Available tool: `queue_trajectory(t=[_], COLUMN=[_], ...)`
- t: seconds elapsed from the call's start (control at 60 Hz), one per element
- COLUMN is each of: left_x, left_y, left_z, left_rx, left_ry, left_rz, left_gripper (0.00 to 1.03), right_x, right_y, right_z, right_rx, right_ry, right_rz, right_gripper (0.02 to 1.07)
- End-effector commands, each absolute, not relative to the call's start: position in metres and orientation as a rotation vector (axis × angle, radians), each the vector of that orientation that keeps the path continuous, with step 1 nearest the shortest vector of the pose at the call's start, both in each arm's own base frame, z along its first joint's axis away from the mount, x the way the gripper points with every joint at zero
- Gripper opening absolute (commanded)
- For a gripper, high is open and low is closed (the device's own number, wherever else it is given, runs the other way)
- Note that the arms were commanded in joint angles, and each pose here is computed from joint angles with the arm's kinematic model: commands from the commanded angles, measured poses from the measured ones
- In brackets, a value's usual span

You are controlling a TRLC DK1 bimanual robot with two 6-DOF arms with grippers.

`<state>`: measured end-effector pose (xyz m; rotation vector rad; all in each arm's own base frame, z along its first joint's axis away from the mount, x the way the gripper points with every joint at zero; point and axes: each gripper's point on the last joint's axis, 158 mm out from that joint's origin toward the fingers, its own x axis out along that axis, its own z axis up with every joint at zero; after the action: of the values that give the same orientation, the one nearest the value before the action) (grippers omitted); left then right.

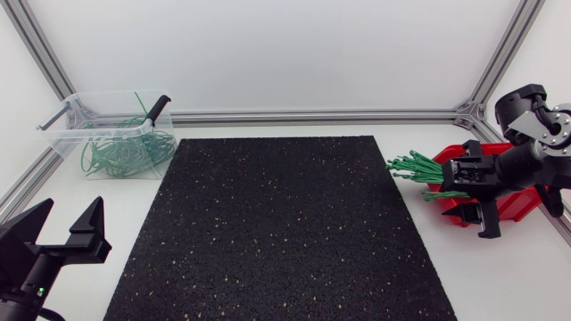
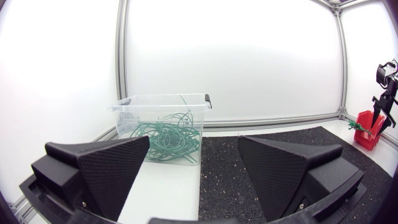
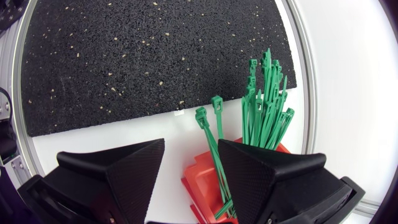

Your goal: Take a green cable tie from the red box, thread the tail through the head to close it, then place it in the transparent bin on the left.

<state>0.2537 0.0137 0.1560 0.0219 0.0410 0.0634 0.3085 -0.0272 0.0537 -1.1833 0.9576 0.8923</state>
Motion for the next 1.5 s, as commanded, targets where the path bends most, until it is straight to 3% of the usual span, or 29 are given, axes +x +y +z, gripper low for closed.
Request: queue_trajectory(t=[0.0, 0.183, 0.333, 0.933, 1.15, 1.483], left_x=[0.254, 0.254, 0.254, 0.254, 0.254, 0.254], left_y=[0.017, 0.016, 0.016, 0.016, 0.016, 0.016], left_z=[0.133, 0.133, 0.133, 0.133, 0.133, 0.133], left_rx=[0.004, 0.004, 0.003, 0.003, 0.003, 0.003], left_ry=[0.091, 0.091, 0.091, 0.092, 0.092, 0.091], left_rz=[0.078, 0.075, 0.073, 0.073, 0.073, 0.073], left_gripper=[0.99, 0.99, 0.99, 0.99, 0.99, 0.99], right_x=[0.291, 0.271, 0.271, 0.358, 0.354, 0.332], right_y=[-0.027, -0.023, -0.024, -0.018, -0.021, -0.023], right_z=[0.031, 0.010, 0.017, 0.060, 0.086, 0.065], right_rx=[-1.179, -1.169, -1.188, -1.167, -1.164, -1.152], right_ry=[1.011, 1.058, 1.035, 0.885, 0.855, 0.905], right_rz=[0.965, 1.018, 1.000, 0.852, 0.848, 0.913], right_gripper=[0.67, 0.66, 0.61, 0.62, 0.62, 0.61])
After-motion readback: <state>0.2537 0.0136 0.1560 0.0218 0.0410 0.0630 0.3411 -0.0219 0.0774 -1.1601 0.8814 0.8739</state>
